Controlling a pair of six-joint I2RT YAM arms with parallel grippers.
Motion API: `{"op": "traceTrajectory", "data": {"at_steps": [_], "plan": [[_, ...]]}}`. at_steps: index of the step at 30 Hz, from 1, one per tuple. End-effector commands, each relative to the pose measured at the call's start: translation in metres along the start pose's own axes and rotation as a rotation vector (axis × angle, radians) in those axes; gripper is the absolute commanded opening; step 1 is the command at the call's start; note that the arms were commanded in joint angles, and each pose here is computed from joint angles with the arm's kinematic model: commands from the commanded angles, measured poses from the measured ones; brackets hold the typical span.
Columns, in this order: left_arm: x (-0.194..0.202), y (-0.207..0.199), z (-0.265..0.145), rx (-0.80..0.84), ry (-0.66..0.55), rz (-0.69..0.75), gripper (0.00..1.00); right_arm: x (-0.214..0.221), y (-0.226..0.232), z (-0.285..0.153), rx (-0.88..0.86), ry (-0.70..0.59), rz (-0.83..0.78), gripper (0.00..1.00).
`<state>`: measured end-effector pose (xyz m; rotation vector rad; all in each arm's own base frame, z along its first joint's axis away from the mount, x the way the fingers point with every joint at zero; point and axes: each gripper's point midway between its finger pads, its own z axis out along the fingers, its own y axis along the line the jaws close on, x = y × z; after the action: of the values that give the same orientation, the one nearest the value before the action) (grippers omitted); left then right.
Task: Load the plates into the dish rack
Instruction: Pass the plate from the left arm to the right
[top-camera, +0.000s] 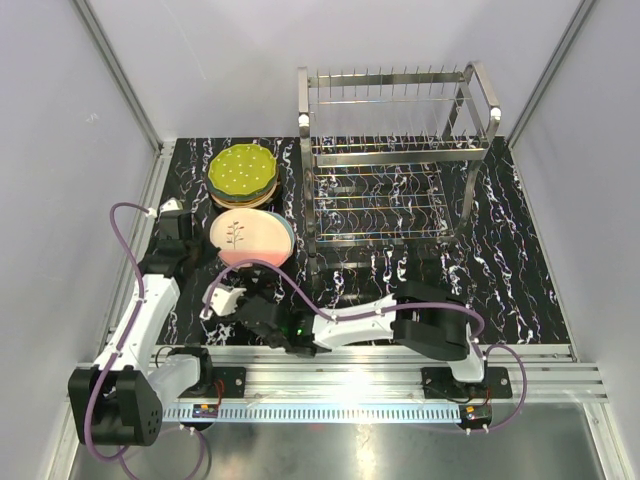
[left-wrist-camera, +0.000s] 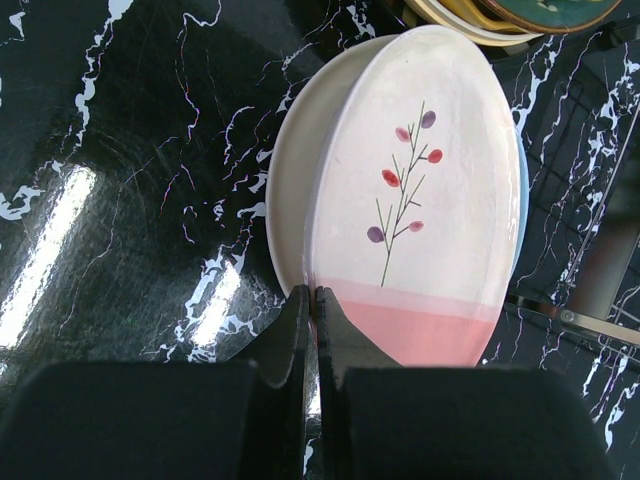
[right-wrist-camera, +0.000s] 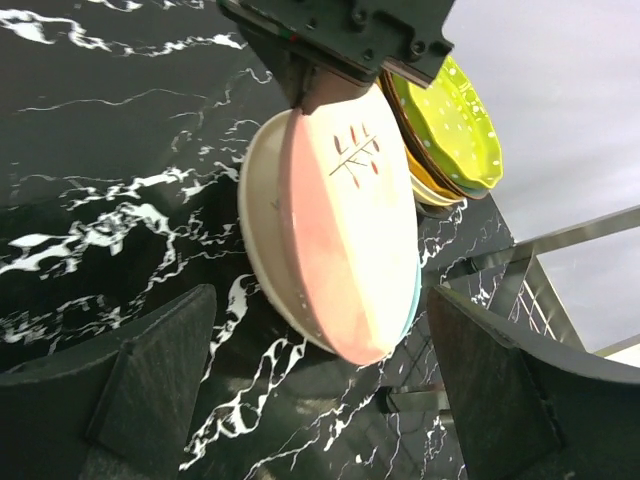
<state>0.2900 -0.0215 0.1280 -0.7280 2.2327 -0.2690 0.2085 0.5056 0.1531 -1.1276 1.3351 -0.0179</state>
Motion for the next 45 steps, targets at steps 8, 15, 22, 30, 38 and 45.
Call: {"op": "traceTrajectory", "data": {"at_steps": [8, 15, 22, 30, 38, 45], "plan": [[-0.033, -0.037, -0.018, 0.155, -0.097, 0.006, 0.0, 0.005, -0.008, 0.027, 0.005, -0.019, 0.053, 0.84], [-0.034, -0.039, -0.022, 0.171, -0.107, 0.011, 0.0, 0.009, 0.005, 0.037, -0.024, -0.01, 0.054, 0.83], [-0.036, -0.042, -0.025, 0.186, -0.116, 0.016, 0.0, 0.025, -0.001, 0.054, 0.007, 0.019, 0.042, 0.79], [-0.035, -0.044, -0.025, 0.196, -0.111, 0.018, 0.0, 0.042, -0.011, 0.071, 0.043, 0.037, -0.047, 0.73], [-0.034, -0.044, -0.025, 0.2, -0.105, 0.02, 0.0, 0.04, -0.015, 0.081, 0.087, 0.02, -0.08, 0.6], [-0.033, -0.047, -0.025, 0.214, -0.097, 0.02, 0.0, 0.032, -0.019, 0.079, 0.086, -0.001, -0.08, 0.43]]}}
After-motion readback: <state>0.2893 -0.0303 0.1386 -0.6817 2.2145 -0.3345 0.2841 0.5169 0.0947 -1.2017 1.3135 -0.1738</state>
